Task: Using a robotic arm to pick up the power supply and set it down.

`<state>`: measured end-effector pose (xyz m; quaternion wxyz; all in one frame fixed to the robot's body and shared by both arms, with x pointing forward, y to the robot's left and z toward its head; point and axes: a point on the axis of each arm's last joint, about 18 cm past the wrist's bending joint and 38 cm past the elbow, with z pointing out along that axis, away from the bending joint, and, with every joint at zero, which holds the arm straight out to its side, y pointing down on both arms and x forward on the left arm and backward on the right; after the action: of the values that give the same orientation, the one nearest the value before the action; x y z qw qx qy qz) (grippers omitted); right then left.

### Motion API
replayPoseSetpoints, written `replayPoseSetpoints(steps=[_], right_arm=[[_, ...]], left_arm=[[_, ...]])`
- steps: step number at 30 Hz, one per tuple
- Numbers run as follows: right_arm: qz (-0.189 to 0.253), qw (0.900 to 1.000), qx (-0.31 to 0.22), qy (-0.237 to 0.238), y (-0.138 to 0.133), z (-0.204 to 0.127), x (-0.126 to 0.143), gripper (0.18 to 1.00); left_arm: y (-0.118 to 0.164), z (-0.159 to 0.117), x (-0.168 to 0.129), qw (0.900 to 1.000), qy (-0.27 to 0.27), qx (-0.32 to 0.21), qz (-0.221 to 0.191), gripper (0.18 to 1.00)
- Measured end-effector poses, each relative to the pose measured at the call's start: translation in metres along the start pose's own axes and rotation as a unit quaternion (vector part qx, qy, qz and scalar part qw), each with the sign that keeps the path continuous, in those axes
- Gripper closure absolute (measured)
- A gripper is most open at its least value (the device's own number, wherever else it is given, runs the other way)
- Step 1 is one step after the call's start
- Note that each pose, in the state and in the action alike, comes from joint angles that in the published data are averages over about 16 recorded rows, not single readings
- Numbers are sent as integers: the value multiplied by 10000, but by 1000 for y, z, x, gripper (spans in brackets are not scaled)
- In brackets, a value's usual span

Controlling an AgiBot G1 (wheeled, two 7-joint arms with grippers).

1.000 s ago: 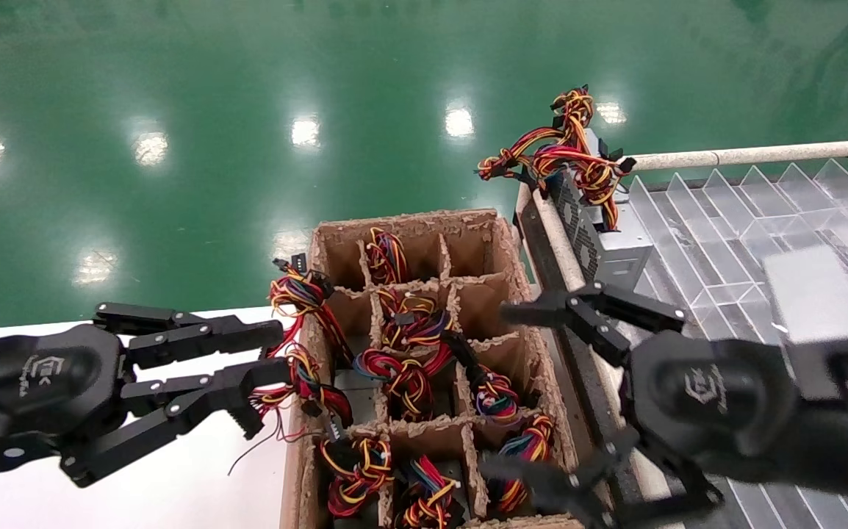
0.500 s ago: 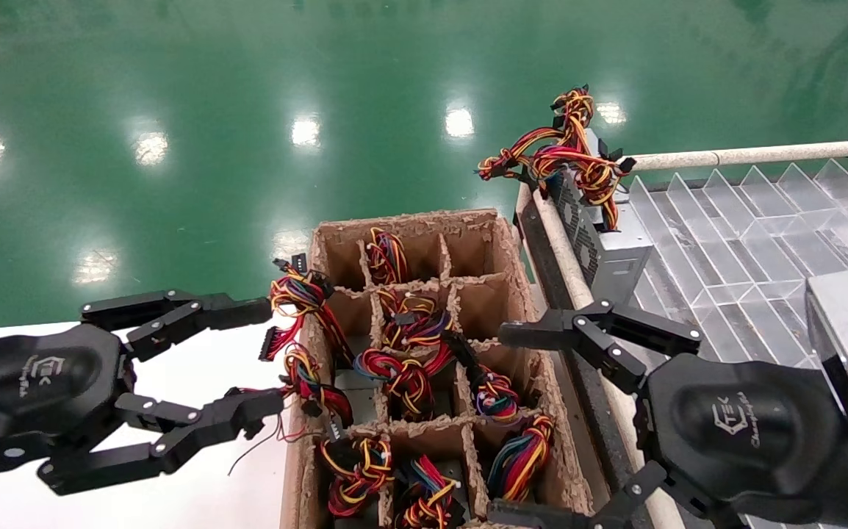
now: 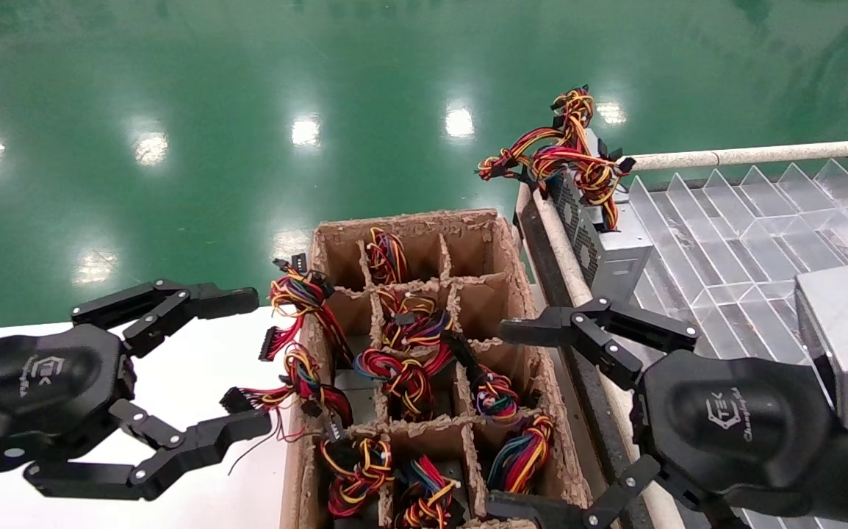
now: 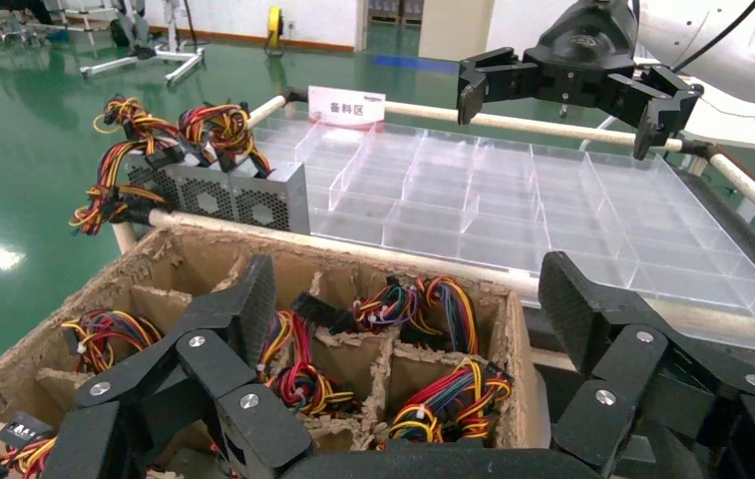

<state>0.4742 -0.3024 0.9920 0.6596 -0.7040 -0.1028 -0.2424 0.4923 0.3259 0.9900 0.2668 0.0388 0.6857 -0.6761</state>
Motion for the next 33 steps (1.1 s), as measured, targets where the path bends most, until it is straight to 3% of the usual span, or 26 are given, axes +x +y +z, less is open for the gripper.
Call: replayPoseSetpoints(steps=[12,33], right_arm=[[-1,10000,-13,13,0,0,1,179],[-3,10000,-20,20,0,1,1,179]], left_arm=[[0,0,0,10000,0,0,0,195],[0,0,0,10000,0,0,0,184]])
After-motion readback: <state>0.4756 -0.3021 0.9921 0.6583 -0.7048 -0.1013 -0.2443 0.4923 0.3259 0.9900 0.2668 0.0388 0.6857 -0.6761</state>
